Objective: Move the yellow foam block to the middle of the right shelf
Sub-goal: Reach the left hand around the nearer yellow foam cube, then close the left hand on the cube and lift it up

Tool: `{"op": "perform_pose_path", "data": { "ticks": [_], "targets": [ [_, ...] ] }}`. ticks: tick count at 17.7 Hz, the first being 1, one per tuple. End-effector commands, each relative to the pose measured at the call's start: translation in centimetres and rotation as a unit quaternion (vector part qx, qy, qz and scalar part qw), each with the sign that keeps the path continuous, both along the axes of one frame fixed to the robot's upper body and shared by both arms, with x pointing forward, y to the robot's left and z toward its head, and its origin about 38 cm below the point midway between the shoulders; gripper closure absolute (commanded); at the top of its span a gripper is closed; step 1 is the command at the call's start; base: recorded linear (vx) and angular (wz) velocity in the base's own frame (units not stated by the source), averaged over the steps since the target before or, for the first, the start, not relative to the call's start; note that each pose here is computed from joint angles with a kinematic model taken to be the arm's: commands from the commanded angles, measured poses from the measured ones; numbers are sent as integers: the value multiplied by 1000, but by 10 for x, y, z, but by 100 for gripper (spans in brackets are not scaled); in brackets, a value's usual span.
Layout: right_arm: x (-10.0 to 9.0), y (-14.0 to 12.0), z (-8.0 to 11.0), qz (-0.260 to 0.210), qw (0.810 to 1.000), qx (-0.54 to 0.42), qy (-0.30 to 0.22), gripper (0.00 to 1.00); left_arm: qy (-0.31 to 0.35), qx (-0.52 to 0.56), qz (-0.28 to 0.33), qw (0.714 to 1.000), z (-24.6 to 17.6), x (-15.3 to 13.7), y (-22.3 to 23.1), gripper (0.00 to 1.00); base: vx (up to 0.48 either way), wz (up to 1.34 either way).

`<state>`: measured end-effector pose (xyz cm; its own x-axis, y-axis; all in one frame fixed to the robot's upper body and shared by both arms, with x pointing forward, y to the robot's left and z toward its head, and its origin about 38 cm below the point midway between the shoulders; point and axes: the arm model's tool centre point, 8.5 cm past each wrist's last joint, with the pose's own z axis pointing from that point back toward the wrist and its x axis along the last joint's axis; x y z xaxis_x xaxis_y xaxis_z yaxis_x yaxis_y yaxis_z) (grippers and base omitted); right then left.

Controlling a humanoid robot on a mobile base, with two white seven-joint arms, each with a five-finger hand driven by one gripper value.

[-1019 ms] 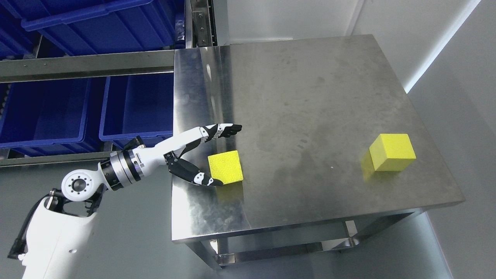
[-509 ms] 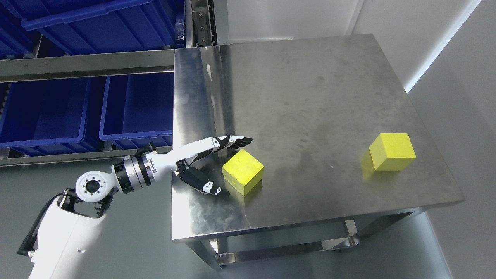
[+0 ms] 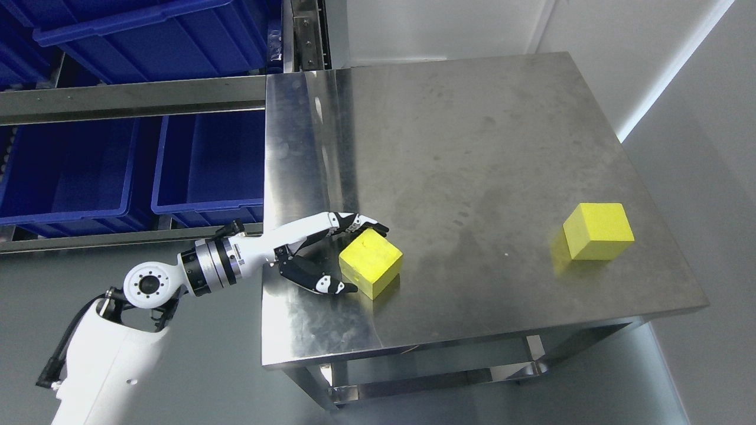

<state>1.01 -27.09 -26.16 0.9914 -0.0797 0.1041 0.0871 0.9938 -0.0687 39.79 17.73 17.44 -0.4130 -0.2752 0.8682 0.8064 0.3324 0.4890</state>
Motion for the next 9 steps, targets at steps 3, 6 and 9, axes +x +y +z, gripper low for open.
{"op": "perform_pose_path", "data": {
  "ticks": [3,6,9],
  "targets": [
    [8,-12,1,1,1000,-9,-10,0,1,-135,62,989,14,16,-4,66,0,0],
    [8,-12,1,1,1000,-9,-10,0,-2,-159,60,985,18,15,-5,71,0,0],
    [8,-12,1,1,1000,-9,-10,0,-53,-256,62,963,45,17,10,69,0,0]
  ]
}}
